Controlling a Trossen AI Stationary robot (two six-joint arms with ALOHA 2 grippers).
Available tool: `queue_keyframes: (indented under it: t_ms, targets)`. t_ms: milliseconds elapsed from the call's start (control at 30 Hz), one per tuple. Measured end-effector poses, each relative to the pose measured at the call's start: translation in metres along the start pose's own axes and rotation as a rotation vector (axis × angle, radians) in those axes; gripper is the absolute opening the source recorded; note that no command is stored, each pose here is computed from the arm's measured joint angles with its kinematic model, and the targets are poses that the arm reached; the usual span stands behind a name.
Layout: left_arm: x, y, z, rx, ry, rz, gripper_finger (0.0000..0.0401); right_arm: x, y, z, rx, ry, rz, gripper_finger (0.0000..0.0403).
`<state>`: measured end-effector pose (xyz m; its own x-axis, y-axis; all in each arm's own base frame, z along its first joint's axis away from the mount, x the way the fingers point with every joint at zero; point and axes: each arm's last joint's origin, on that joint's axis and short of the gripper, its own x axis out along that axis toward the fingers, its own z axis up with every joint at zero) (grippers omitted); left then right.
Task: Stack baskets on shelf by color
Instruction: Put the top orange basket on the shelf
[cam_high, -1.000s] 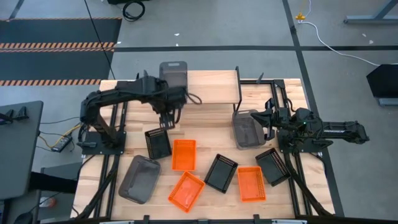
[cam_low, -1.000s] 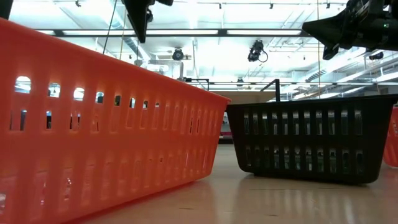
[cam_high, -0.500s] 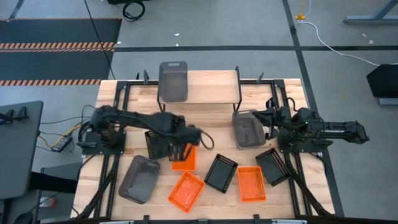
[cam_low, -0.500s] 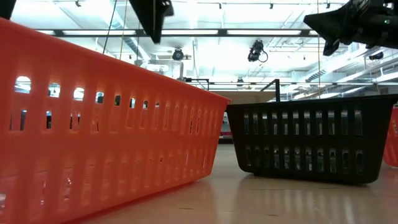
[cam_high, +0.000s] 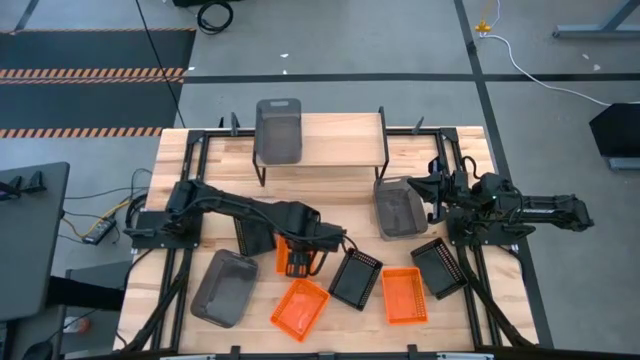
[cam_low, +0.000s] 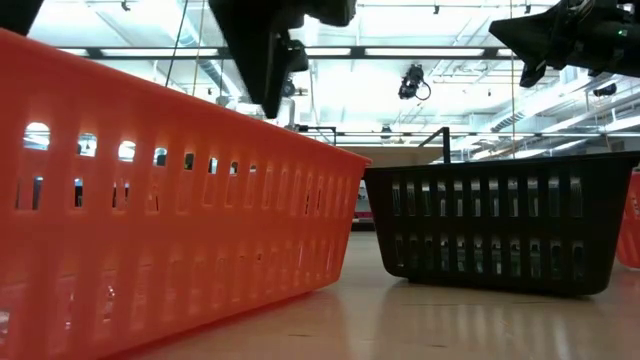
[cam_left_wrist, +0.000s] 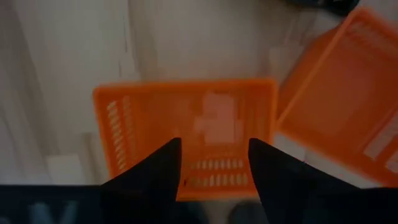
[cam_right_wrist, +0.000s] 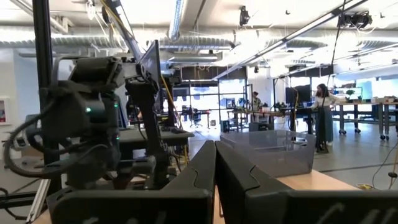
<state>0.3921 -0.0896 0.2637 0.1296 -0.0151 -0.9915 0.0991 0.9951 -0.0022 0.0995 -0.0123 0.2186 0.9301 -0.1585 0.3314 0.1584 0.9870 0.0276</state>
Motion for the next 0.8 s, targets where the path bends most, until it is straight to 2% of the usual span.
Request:
queue_keyframes:
  t_ms: [167, 433, 800]
  targets:
    - [0.009, -0.020, 0.007, -0.004, -0.048, -0.012, 0.0190, 0.000, 0.000, 0.000, 0.000, 0.000, 0.000, 0.0016]
    - [0.042, -0.041, 0.010, 0.013, 0.025, 0.011, 0.0189, 0.000, 0.000, 0.000, 0.051, -0.001, 0.001, 0.0016]
    - [0.044, -0.067, -0.004, -0.040, 0.062, 0.079, 0.0189, 0.000, 0.000, -0.007, 0.071, 0.074, 0.010, 0.0016]
